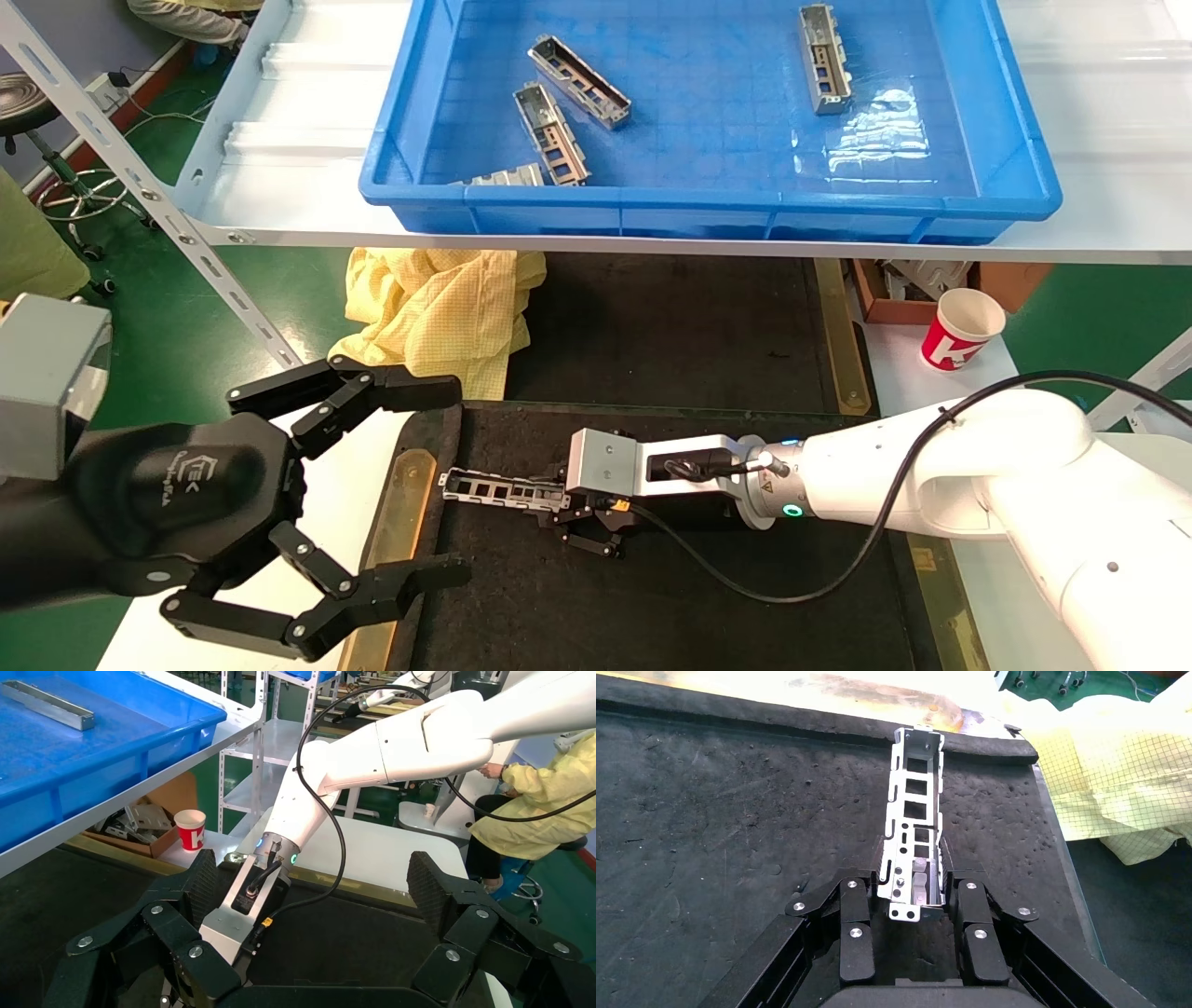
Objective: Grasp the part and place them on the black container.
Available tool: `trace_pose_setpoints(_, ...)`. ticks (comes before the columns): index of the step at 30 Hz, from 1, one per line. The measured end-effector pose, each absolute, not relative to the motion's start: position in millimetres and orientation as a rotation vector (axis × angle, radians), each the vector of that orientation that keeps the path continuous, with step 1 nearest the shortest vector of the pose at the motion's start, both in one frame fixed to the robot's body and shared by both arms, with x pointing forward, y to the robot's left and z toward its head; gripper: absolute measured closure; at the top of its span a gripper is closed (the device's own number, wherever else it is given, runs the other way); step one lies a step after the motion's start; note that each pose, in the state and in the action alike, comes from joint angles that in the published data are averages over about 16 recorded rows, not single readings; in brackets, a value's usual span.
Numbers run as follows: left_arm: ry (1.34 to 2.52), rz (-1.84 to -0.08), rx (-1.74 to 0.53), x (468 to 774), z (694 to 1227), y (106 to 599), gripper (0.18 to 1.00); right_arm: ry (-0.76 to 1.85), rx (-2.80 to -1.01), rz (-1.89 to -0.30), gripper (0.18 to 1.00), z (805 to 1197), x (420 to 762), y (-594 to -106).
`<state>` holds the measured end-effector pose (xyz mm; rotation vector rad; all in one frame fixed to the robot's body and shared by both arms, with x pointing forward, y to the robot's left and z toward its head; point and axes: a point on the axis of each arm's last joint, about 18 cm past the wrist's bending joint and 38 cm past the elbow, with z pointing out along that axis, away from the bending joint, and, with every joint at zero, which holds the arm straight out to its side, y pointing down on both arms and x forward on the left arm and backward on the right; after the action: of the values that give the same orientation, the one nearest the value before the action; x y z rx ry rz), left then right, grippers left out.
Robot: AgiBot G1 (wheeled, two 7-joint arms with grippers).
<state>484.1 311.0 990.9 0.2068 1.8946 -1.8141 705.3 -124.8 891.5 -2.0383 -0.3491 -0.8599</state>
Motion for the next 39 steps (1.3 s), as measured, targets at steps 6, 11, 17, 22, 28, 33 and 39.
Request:
trace_pose_setpoints(6,1.895,-1.814,0.207,484,991,311,0.184,-0.354,-2.038,-0.868,0.825,893,706,-124)
trace_pose_setpoints(11,1.895,-1.814,0.207,484,991,311,0.184,-0.359,-2.035,-0.875,0.796,896,706,-124)
trace_pose_setpoints(17,1.895,-1.814,0.207,484,991,311,0.184,-0.378,-2.018,-0.873,0.73,905,704,-127)
trace_pose_setpoints(22,1.895,-1.814,0.207,484,991,311,0.184,-0.399,-1.997,-0.862,0.642,916,699,-131)
trace_pose_setpoints(28,1.895,-1.814,0.206,484,991,311,0.184,-0.41,-1.966,-0.845,0.521,930,694,-139)
trace_pose_setpoints(33,1.894,-1.814,0.206,484,991,311,0.184,-0.409,-1.951,-0.839,0.41,936,692,-143)
trace_pose_setpoints(39,1.894,-1.814,0.206,484,991,311,0.184,-0.403,-1.943,-0.836,0.305,938,691,-144)
